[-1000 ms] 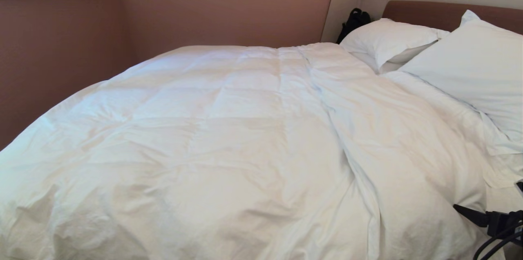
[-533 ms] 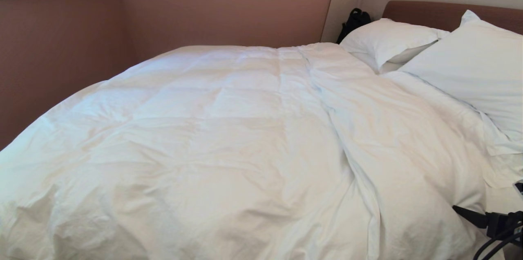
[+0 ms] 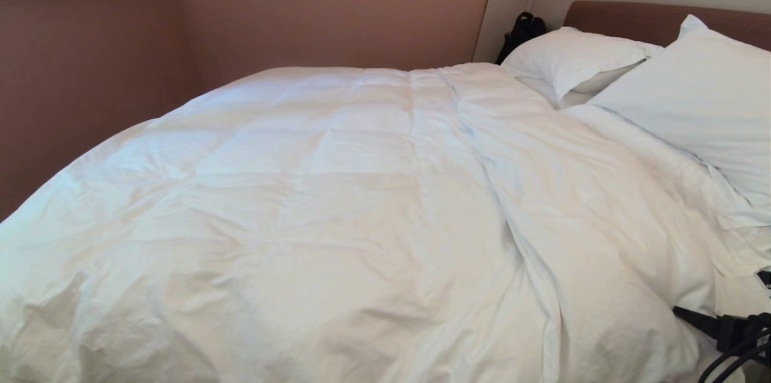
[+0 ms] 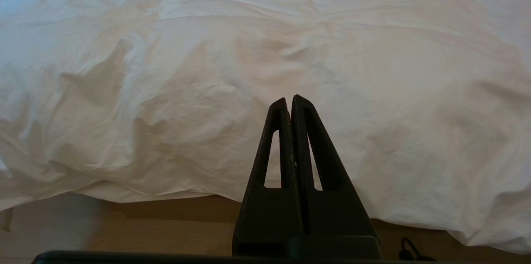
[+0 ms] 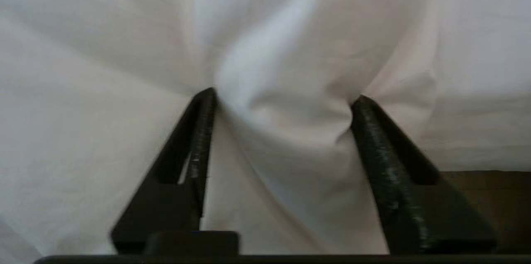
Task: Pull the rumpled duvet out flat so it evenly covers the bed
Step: Flatten the corners of the folded blanket
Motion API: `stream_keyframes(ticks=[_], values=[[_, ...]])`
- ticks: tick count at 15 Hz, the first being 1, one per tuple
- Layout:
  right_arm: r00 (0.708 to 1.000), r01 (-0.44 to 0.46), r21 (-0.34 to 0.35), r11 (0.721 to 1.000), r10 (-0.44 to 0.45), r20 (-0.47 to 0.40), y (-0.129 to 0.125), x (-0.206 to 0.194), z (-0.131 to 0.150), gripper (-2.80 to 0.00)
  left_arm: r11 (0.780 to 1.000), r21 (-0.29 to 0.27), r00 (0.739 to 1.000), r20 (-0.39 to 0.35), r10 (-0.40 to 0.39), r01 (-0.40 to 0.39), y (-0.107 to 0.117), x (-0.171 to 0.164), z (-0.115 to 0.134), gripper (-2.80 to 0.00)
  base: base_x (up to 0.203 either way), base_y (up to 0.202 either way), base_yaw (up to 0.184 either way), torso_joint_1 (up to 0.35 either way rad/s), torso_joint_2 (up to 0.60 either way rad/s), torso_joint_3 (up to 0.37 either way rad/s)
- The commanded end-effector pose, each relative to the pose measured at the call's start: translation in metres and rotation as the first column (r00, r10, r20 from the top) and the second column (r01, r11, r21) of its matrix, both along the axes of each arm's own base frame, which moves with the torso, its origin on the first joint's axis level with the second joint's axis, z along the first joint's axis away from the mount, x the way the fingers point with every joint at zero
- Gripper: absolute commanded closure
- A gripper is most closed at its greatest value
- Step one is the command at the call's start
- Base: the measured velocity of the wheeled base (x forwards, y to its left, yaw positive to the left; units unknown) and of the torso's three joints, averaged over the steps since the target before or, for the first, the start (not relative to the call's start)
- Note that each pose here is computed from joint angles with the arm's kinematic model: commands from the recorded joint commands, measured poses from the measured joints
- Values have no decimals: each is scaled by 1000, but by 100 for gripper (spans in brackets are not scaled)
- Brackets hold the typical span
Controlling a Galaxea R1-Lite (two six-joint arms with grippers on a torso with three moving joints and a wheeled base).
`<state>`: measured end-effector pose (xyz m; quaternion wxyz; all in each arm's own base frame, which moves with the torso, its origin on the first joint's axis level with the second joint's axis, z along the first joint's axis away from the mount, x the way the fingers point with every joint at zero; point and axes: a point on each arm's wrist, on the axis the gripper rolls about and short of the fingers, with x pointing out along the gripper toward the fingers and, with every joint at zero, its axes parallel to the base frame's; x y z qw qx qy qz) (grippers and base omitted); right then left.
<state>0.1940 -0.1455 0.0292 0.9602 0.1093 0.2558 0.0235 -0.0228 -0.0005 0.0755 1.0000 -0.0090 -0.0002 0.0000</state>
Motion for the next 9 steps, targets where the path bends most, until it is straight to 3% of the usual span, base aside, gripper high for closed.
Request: stream_keyframes(ticks=[1, 9], values=[[1000, -7, -3, 1000, 7, 6, 0, 1, 0, 0, 1000, 1, 1000, 0, 0, 0, 0, 0, 0, 0, 0, 0, 0, 0, 0, 0], [1000, -9, -6, 1000, 9, 9, 1, 1, 0, 0, 1000, 0, 1000, 0, 0, 0, 0, 0, 0, 0, 0, 0, 0, 0, 0, 0]])
